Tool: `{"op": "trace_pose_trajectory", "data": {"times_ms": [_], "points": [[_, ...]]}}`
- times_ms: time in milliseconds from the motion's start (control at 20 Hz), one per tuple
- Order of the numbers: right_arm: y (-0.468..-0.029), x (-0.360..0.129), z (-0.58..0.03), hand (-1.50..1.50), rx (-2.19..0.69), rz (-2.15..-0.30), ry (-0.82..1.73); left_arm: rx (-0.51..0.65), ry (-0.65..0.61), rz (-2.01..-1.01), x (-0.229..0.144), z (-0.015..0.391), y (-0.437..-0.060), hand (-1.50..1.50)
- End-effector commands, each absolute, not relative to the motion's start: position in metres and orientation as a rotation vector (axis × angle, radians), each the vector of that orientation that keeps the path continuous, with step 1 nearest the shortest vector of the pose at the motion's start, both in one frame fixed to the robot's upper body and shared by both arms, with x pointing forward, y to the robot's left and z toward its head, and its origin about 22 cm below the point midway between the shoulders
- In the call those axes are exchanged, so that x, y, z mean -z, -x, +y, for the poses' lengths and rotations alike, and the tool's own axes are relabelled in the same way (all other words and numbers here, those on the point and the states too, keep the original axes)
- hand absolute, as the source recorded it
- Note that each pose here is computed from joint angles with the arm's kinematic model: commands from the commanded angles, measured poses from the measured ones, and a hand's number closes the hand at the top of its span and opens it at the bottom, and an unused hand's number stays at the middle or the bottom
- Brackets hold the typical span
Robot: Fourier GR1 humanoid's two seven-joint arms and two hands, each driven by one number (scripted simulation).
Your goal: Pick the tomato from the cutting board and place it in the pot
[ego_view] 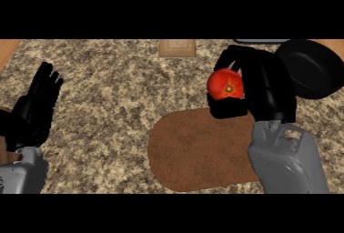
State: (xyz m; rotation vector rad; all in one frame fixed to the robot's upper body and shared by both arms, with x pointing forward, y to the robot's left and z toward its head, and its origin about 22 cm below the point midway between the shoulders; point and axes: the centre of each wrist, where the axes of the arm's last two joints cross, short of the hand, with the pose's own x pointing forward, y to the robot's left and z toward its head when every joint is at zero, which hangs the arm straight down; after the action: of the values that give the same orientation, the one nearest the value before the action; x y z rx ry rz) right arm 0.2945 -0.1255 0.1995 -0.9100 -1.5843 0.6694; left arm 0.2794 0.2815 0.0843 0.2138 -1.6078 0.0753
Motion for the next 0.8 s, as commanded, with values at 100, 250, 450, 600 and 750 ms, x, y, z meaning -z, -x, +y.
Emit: {"op": "trace_pose_trajectory", "data": {"times_ms": [100,250,450,600,750], "points": [[-0.297,-0.24,-0.162,1.5,-0.401,-1.659,1.034,-0.087,-0.212,-1.597,-0.081,0.288,-0.286,0.0],[-0.292,-0.245,-0.203,1.5,-0.373,-1.62,1.135,-0.061,-0.191,-1.607,-0.091,0.265,-0.275,0.0],[-0.294,-0.245,-0.236,1.5,-0.319,-1.605,1.088,-0.087,-0.206,-1.612,-0.073,0.292,-0.28,0.0],[-0.336,-0.242,-0.253,1.5,-0.262,-1.601,1.061,-0.062,-0.211,-1.614,-0.067,0.263,-0.278,0.0],[-0.353,-0.235,-0.283,1.5,-0.236,-1.577,1.053,-0.066,-0.185,-1.638,-0.073,0.277,-0.277,0.0]]}}
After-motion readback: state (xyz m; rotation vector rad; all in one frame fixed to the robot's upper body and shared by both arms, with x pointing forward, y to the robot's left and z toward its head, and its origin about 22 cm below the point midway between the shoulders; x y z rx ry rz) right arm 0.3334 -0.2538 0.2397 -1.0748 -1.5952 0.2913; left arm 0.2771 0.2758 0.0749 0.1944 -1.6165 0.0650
